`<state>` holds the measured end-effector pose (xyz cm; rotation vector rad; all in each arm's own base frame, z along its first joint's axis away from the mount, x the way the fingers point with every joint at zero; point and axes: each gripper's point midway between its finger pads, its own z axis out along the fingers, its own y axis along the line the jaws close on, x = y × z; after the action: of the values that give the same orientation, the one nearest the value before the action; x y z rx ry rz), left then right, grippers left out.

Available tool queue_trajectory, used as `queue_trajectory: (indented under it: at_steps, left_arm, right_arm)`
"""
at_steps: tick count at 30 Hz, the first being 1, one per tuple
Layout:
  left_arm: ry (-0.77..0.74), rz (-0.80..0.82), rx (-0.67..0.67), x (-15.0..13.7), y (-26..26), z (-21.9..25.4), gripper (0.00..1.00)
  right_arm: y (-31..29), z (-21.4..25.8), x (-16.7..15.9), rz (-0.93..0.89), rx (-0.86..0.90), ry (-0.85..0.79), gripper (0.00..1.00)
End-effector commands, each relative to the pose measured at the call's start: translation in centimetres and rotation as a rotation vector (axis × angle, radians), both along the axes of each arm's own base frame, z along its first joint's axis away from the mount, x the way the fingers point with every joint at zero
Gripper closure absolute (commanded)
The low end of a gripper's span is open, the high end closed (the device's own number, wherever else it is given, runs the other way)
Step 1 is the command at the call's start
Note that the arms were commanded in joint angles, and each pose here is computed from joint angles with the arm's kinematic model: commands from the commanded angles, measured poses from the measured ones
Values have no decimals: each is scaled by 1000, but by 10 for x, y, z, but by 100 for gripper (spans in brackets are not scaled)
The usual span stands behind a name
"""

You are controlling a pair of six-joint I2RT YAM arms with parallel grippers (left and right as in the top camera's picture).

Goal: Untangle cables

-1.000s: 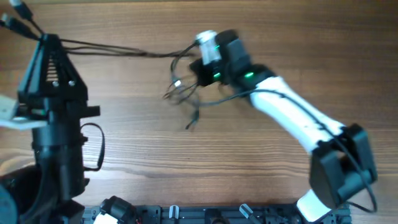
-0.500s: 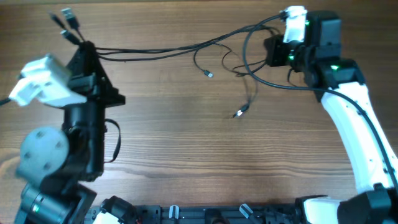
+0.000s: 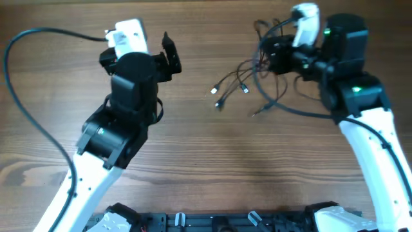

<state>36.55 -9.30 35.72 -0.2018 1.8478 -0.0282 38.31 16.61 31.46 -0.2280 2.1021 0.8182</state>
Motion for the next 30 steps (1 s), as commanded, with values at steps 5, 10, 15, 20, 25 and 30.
queue_trajectory:
  at_steps: [5, 10, 15, 20, 25, 30]
  left_arm:
    - [31, -96, -18, 0, -16, -3, 4]
    - [-16, -71, -40, -6, -2, 14, 3]
    - [-60, -59, -60, -5, 3, 25, 0]
    - [22, -396, -129, -19, -55, 13, 5]
    - [138, -1050, -112, -91, -134, -7, 5]
    - [110, -1142, 81, -98, -129, -21, 0]
  right_arm:
    - [132, 2, -25, 357, 38, -152, 96]
    - [138, -8, -30, 406, -18, -180, 96]
    - [134, -26, -39, 442, -75, -134, 96]
    - [118, -40, -27, 370, -201, -156, 96]
    - [112, -34, -31, 380, -233, -188, 96]
    - [97, -20, -55, 427, -305, -244, 96]
